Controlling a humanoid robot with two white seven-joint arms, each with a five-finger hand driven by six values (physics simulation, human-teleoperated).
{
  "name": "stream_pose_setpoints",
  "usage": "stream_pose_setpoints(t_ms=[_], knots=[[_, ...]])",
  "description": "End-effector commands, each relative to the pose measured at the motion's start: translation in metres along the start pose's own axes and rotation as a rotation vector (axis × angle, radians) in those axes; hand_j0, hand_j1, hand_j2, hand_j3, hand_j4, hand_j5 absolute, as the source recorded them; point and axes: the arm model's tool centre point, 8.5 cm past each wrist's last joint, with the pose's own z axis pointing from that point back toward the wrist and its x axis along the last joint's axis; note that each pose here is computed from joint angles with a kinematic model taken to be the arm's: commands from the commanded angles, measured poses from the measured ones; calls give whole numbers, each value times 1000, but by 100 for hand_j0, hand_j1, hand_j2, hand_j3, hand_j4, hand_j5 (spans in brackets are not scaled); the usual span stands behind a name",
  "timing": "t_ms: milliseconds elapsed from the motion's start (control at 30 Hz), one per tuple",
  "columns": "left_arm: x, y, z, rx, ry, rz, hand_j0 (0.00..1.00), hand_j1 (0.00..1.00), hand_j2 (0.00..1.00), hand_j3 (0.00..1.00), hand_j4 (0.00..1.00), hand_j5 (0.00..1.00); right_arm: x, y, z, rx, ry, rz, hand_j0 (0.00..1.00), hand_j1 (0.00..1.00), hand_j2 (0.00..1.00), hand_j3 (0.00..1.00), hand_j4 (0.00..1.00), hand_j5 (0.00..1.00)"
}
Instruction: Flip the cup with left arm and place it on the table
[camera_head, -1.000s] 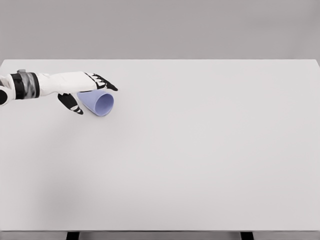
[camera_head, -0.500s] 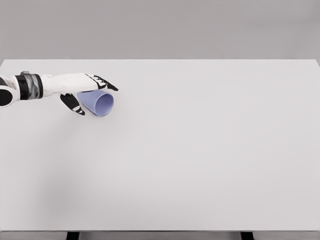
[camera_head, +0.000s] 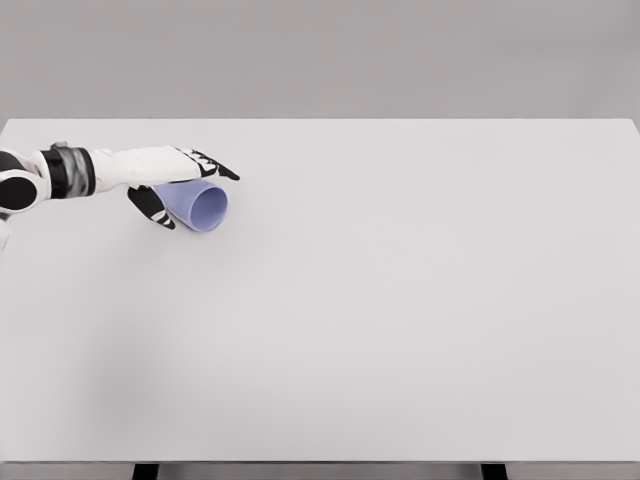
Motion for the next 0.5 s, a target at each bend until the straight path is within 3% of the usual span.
stream_pose_setpoints(t_ms=[0,467], knots=[[-4,-3,0,-4,14,10,100,100,100,100,100,100,-1,0,0,0,1,-1,100,100,100,100,100,100],[-4,-4,-7,-14,20,7,97,97,97,97,97,97,0,0,0,0,0,0,100,100,100,100,100,100]])
